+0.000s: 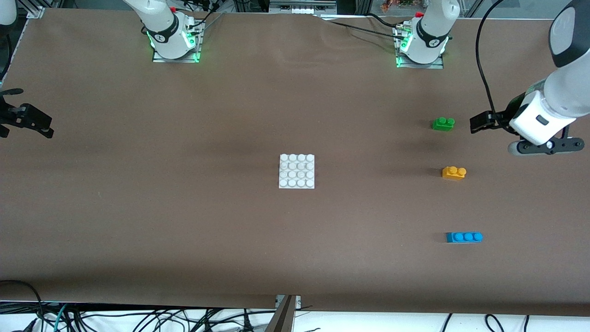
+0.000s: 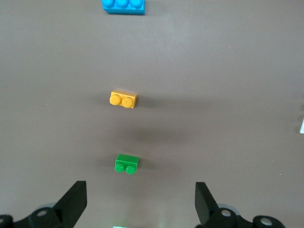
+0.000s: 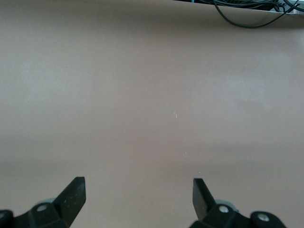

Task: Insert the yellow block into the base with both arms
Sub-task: 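Move the left gripper down over the yellow brick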

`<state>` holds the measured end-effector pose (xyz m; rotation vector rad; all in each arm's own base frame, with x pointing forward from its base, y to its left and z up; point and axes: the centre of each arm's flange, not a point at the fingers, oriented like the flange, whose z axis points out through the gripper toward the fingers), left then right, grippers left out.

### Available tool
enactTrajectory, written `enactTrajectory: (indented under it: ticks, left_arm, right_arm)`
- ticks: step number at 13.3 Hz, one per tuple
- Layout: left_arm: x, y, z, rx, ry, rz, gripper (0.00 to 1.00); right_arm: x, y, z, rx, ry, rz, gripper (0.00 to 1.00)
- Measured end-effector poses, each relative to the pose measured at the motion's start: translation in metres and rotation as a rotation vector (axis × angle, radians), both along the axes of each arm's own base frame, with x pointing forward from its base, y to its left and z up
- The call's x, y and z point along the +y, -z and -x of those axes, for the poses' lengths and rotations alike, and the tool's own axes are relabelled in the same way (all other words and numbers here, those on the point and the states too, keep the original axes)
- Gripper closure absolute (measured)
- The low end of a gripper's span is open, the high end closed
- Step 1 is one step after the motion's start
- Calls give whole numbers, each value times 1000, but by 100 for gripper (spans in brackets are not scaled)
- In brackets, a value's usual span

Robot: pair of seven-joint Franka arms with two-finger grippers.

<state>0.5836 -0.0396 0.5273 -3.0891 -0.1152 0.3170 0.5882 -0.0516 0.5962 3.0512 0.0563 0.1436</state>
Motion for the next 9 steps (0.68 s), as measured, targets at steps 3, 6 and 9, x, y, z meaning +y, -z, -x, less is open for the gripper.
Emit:
enactTrajectory:
  ticks: [3, 6, 9]
  left_arm:
    - [2, 49, -17, 51, 14, -38, 0]
    - [1, 104, -30, 66, 34, -37, 0]
    - [30, 159, -30, 10, 123, -4, 0]
  right_arm:
    - [0, 0, 0, 0, 0, 0, 0]
    - [0, 0, 0, 1, 0, 0, 0]
    - [0, 0, 0, 1, 0, 0, 0]
